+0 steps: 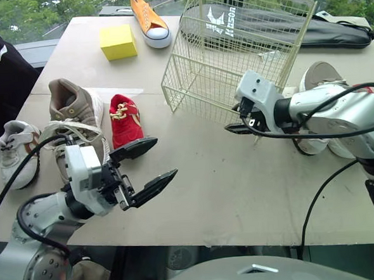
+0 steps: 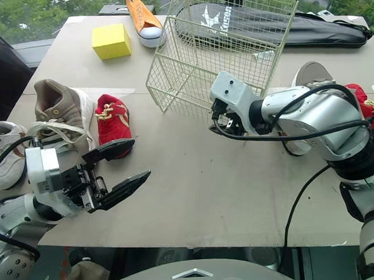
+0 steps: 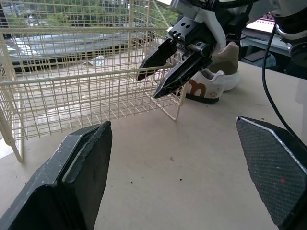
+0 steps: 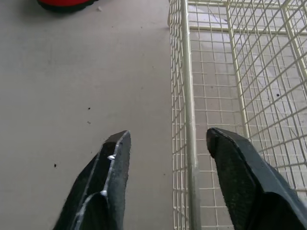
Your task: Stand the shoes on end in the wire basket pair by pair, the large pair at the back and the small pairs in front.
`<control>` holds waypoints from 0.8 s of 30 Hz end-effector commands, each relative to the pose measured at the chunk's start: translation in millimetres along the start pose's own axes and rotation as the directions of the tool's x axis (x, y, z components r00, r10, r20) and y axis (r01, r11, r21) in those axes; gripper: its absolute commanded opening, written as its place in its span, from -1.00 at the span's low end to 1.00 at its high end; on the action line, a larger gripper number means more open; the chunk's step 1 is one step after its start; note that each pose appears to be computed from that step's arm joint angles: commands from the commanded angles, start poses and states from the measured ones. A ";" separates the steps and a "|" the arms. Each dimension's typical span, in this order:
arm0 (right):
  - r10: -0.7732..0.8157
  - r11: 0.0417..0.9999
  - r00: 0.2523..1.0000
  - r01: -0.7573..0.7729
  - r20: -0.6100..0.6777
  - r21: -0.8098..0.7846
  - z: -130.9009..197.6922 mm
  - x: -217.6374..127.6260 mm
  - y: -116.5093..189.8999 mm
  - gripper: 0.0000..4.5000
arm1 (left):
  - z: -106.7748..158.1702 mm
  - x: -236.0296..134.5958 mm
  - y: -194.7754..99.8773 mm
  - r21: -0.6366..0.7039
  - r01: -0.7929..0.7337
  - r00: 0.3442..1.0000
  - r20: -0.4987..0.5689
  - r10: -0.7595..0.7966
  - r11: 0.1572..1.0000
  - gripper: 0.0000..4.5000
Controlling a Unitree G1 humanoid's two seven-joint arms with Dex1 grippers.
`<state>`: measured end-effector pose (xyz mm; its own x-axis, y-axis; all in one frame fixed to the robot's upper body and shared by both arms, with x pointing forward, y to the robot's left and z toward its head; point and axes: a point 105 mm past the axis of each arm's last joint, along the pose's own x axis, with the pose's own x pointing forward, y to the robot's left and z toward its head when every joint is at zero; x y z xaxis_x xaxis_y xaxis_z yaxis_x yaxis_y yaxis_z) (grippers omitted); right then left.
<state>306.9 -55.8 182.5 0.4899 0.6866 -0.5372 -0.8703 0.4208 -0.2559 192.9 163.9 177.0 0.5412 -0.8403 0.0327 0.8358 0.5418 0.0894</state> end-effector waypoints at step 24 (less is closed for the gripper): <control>0.296 0.885 0.949 -0.231 0.106 -0.403 -19.0 -16.5 -3.0 -0.98 | -2.1 -6.7 -12.1 0.015 -0.036 0.999 0.014 0.035 0.999 1.00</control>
<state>297.0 -79.6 180.0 0.1973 0.8357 -0.5125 -0.9106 -0.0374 -0.4116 182.6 165.7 163.5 0.5798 -0.8143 0.0289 0.8128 0.5805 0.0483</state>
